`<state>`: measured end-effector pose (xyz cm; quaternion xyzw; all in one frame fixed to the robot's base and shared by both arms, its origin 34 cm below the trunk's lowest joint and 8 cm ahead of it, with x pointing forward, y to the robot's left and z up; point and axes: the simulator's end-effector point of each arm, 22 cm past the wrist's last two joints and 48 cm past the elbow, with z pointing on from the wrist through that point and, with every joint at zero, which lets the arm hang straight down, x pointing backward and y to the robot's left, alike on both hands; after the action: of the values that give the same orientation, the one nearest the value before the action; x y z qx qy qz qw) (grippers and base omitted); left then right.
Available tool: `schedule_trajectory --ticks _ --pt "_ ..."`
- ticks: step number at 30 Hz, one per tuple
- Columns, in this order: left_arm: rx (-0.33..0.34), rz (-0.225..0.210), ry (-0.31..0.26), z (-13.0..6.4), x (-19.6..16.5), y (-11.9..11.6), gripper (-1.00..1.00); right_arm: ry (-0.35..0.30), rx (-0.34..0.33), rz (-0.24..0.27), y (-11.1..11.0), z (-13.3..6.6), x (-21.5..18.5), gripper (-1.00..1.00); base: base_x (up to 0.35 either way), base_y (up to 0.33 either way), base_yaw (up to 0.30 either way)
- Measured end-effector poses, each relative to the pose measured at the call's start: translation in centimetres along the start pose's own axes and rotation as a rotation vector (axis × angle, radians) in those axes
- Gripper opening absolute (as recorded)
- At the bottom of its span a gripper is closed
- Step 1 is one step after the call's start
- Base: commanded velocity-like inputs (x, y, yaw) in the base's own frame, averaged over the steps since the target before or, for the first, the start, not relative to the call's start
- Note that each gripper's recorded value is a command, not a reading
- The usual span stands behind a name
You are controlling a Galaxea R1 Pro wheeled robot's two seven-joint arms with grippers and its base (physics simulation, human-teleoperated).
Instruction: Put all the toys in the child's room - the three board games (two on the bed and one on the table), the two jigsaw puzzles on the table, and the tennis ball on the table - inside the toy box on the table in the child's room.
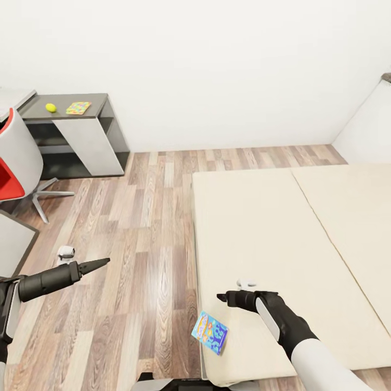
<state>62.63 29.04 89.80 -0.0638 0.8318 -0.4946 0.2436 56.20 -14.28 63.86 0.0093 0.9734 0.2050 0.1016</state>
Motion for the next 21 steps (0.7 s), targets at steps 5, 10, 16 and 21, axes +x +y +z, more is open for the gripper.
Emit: schedule_trajectory --ticks 5,10,16,21 --pt "0.000 0.008 -0.004 -0.3 -0.3 -0.3 1.00 -0.008 -0.002 -0.003 0.2 -0.3 -0.4 1.00 0.000 0.000 0.000" --pt "-0.002 0.015 -0.008 -0.6 -0.5 -0.5 1.00 -0.018 -0.003 -0.007 0.4 -0.5 -0.8 1.00 0.000 0.000 0.000" --pt "-0.004 0.017 -0.013 -0.9 -0.7 -0.7 1.00 -0.038 -0.004 -0.013 0.6 -0.9 -1.5 1.00 0.000 0.000 0.000" --pt "-0.004 0.018 -0.020 -1.1 -1.0 -0.8 1.00 -0.050 -0.002 -0.015 0.5 -1.2 -1.9 1.00 0.000 0.000 0.000"
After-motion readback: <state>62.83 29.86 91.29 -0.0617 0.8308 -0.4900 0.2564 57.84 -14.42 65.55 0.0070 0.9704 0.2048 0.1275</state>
